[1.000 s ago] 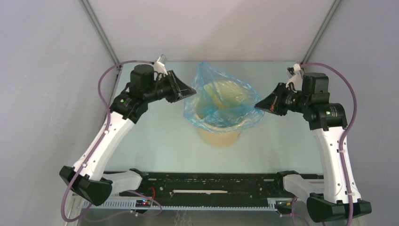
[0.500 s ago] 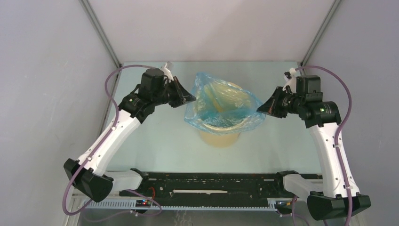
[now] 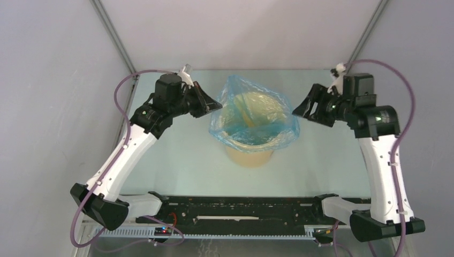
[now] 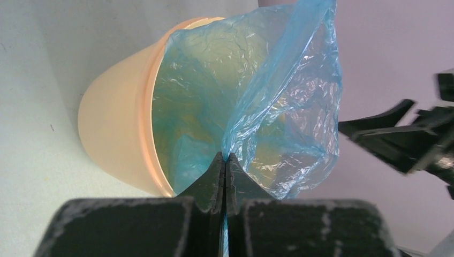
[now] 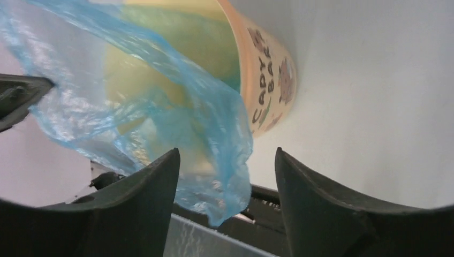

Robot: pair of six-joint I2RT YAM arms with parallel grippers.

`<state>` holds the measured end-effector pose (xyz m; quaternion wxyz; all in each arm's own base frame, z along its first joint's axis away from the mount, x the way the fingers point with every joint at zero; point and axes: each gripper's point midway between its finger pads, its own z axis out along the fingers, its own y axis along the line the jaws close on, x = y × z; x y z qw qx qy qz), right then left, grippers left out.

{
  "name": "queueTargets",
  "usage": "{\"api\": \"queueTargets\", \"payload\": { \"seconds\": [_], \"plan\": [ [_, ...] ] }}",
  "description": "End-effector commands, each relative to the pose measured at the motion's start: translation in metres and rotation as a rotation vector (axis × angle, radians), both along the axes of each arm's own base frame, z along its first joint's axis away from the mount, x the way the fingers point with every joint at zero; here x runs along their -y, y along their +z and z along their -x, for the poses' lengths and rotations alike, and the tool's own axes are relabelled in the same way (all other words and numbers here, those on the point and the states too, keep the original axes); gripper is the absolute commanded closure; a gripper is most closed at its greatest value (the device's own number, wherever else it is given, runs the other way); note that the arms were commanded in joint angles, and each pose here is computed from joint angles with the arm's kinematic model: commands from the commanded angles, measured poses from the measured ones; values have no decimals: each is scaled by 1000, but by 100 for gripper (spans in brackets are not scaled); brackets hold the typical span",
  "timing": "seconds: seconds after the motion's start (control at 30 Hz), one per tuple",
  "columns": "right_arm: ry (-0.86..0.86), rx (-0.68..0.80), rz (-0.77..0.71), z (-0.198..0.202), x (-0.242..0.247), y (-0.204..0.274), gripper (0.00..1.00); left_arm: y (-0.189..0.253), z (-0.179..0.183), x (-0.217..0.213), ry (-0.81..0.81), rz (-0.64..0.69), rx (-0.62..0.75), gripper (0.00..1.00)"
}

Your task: Put the trash bags into the trash bin

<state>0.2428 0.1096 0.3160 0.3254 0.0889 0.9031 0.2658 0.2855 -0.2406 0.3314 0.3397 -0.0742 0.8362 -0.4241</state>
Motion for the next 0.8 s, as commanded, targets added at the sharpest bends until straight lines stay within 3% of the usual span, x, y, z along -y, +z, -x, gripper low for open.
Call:
{"api": "queueTargets", "payload": {
  "seconds": [0.0,0.13,0.27,0.37,0.53,0.77],
  "plan": [
    [-57,181,102,7,21,66,22,24,8,3,-23,76,43,100],
    [8,261,112,4,-13,96,20,22,11,3,-22,87,36,100],
    [169,257,84,-10,-85,86,41,27,10,-2,12,91,50,100],
    [258,232,128,-14,-132,58,52,32,9,-9,56,102,75,100],
    [370,163,164,-16,-186,-17,53,18,6,-5,58,98,21,100],
    [282,119,315,-42,-178,-112,60,-6,-1,-11,132,63,-76,100]
  ]
}}
